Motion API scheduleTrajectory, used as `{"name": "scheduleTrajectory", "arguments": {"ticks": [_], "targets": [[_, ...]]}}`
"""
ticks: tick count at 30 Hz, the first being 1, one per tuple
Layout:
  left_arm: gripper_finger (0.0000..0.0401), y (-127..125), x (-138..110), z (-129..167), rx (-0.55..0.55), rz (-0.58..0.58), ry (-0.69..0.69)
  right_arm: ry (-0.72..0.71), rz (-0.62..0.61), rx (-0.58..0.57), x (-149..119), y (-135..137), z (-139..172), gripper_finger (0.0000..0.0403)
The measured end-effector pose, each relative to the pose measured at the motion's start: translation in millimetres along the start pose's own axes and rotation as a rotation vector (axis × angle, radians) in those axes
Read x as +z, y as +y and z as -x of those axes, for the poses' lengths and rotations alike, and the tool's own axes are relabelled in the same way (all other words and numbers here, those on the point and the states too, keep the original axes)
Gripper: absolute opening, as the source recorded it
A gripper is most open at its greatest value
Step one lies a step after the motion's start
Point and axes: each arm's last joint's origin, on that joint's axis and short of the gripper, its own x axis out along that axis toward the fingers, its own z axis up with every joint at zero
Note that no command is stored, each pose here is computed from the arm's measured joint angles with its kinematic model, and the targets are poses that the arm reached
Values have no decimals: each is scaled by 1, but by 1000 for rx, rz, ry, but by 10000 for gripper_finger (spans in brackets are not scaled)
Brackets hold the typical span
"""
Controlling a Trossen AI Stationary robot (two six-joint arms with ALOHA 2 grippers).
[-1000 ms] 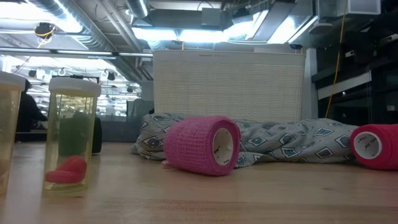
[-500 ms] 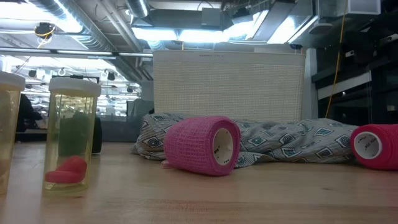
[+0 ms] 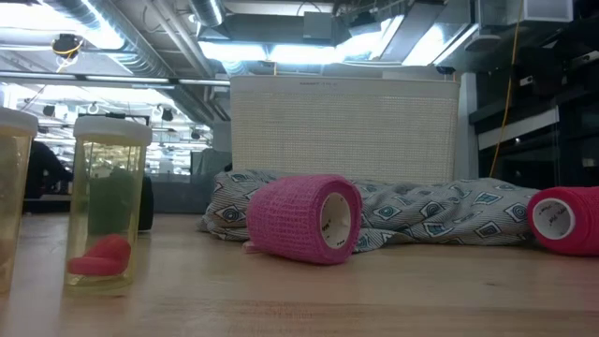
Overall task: Pick & Place Medicine items
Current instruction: Put the blue pill bottle into the orange bin
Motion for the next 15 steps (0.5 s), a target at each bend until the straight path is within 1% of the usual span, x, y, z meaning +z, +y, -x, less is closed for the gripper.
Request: {"name": "scheduleTrajectory", "arguments": {"ticks": [3, 7, 15], "targets": [[106, -1, 2, -4, -21, -4, -14, 0, 0, 0, 0, 0, 0, 224], [106, 2, 4, -8, -7, -3, -9, 0, 0, 0, 0, 0, 0, 224], [107, 7, -2, -16, 5, -4, 37, 0, 0, 0, 0, 0, 0, 224]]}}
